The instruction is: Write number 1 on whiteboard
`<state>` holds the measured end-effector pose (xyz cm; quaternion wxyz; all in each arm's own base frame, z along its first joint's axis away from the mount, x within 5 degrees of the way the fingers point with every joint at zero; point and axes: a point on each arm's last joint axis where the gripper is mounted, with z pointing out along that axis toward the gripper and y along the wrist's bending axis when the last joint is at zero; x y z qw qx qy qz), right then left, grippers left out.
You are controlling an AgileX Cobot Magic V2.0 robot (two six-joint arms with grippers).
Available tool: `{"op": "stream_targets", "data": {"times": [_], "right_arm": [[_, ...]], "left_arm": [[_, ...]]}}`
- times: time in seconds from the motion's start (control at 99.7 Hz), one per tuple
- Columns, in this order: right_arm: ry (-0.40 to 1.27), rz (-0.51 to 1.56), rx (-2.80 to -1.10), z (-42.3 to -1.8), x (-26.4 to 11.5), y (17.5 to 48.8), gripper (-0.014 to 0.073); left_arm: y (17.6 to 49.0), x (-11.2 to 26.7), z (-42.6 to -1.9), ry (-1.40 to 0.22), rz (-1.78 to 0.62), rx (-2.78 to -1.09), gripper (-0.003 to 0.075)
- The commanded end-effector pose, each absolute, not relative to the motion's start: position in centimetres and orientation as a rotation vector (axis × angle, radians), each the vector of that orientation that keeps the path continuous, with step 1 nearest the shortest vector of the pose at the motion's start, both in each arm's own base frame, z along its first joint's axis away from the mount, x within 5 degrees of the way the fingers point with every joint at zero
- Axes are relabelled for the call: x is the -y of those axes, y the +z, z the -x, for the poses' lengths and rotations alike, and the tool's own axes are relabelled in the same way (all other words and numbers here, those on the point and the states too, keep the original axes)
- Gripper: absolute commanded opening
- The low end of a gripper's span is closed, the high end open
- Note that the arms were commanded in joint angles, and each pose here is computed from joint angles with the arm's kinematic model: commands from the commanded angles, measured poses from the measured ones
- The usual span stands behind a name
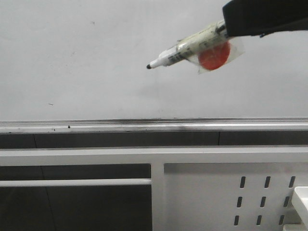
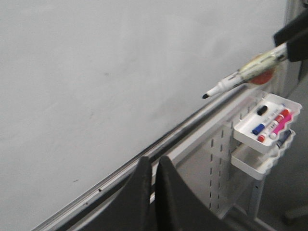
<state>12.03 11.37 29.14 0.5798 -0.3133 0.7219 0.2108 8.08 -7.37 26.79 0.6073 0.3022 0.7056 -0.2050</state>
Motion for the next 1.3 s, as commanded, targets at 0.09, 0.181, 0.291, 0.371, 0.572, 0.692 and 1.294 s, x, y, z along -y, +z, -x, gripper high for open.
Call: {"op": "stream_targets", "data": {"times": [0.09, 0.181, 0.291, 0.371, 0.572, 0.692, 1.294], "right_arm": [[0.45, 0.573, -1.558, -13.0, -10.3, 31.3, -0.0068], [0.439, 0.56, -1.553, -13.2, -10.2, 31.4, -0.007], [0.439, 0.561, -1.556, -13.2, -10.2, 31.4, -0.0071], [0.439, 0.561, -1.556, -13.2, -10.2, 31.4, -0.0071], [0.436, 0.561, -1.56, -13.3, -10.3, 31.3, -0.0071], [0.417, 0.568, -1.541, -13.4, -10.2, 31.4, -0.0071], [0.365, 0.492, -1.457, -14.6, -10.0, 32.8, -0.0071]], "left_arm": [[28.7, 6.7, -8.6, -0.567, -0.494, -1.483, -0.002], [29.0, 5.7, -9.3, -0.557, -0.324, -1.485, -0.002], [29.0, 4.3, -10.0, -0.548, -0.126, -1.467, -0.002], [28.7, 3.6, -10.2, -0.502, -0.075, -1.433, -0.002], [28.1, 3.3, -10.0, -0.494, -0.072, -1.345, -0.002], [27.9, 3.4, -9.9, -0.504, -0.078, -1.335, -0.002], [28.0, 3.4, -9.9, -0.506, -0.08, -1.33, -0.002]]}}
